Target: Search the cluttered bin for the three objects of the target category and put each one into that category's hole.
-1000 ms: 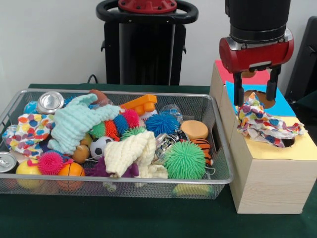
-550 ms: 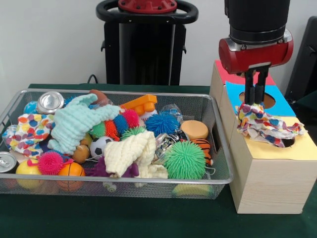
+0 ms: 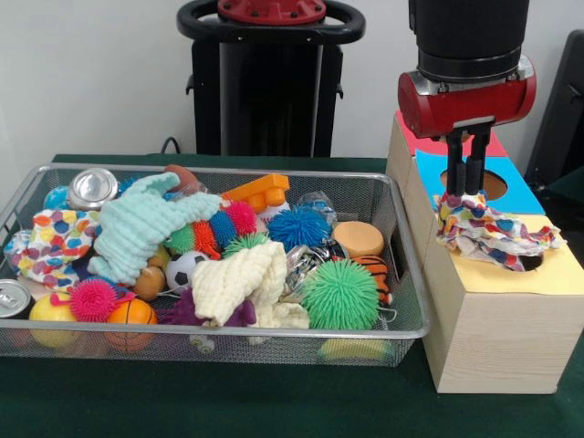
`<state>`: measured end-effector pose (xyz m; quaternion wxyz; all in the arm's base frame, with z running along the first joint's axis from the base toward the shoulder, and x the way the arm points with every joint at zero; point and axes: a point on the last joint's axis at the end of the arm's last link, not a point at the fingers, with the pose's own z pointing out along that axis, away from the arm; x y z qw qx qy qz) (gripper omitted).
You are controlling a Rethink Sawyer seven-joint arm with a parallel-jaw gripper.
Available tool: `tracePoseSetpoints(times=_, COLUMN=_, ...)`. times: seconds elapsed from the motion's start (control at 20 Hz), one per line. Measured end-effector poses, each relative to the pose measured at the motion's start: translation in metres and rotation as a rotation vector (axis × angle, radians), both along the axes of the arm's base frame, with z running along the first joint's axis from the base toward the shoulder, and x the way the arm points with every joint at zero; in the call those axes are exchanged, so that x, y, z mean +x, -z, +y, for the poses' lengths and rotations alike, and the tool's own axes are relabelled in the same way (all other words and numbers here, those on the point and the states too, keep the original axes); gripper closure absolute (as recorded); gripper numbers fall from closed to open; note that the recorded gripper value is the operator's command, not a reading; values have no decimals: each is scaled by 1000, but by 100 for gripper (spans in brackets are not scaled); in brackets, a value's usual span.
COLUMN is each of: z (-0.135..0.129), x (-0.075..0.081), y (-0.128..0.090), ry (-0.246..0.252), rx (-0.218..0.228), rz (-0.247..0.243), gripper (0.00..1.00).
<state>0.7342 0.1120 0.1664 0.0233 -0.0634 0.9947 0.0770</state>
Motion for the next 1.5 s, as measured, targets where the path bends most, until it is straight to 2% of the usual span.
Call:
tracePoseSetpoints(times=1.15, z=-4, x=2, y=-1, ry=5, rx=-2, rz=-13, gripper=100)
tracePoseSetpoints(times=1.5, z=-12, x=5, y=-11, ry=10, rx=-9, rz=-30, gripper=100)
